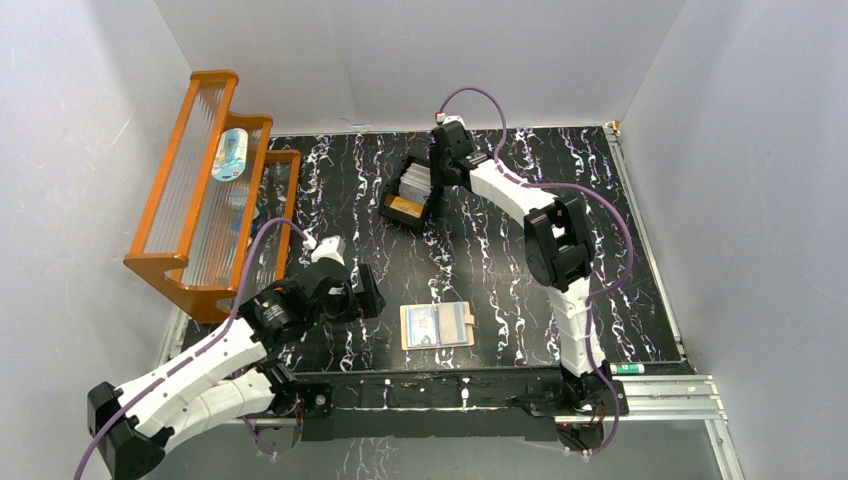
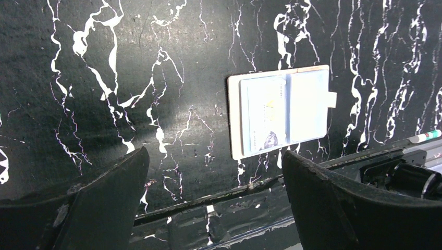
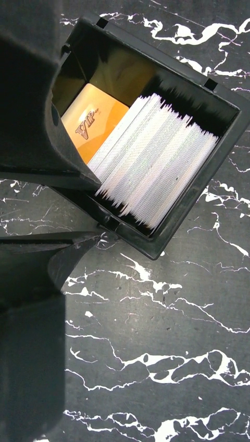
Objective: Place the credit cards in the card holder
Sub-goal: Move the storage box to the center of the board.
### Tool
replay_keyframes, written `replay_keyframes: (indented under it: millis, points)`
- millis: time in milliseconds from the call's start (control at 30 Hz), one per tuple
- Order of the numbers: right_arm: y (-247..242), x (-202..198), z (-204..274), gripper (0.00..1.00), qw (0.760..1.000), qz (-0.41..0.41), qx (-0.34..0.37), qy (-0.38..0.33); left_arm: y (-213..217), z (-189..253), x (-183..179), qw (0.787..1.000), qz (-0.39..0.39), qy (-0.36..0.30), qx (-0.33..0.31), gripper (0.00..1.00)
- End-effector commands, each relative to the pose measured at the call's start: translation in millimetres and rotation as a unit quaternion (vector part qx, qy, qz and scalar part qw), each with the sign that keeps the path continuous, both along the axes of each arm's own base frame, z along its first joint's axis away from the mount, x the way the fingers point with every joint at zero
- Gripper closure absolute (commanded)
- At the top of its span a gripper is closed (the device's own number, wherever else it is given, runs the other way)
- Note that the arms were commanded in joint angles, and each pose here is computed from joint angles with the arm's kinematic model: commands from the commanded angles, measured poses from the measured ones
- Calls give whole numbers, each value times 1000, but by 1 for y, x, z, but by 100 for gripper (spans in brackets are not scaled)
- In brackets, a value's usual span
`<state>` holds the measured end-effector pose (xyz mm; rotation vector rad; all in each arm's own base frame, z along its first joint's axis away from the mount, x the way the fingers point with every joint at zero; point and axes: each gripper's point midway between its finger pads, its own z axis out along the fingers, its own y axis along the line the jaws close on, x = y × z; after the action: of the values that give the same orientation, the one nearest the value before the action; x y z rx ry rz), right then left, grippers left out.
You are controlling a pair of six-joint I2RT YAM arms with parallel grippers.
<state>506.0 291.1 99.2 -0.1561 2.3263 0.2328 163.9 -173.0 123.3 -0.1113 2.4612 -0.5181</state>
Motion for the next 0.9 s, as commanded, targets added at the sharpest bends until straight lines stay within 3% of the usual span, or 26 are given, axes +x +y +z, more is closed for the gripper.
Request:
replay_keyframes:
  millis: [0, 467, 867]
  points:
    - [-13, -18, -4, 60, 999, -38, -7, 38, 4, -5, -1, 1000, 7, 11, 16, 2]
    - [-22, -70, -11, 65, 993, -78, -9, 88, 2, 2, 9, 999, 41, 6, 10, 7]
    - [-3, -141, -16, 63, 981, -117, 43, 147, -28, 48, 46, 990, 110, -36, -81, 1]
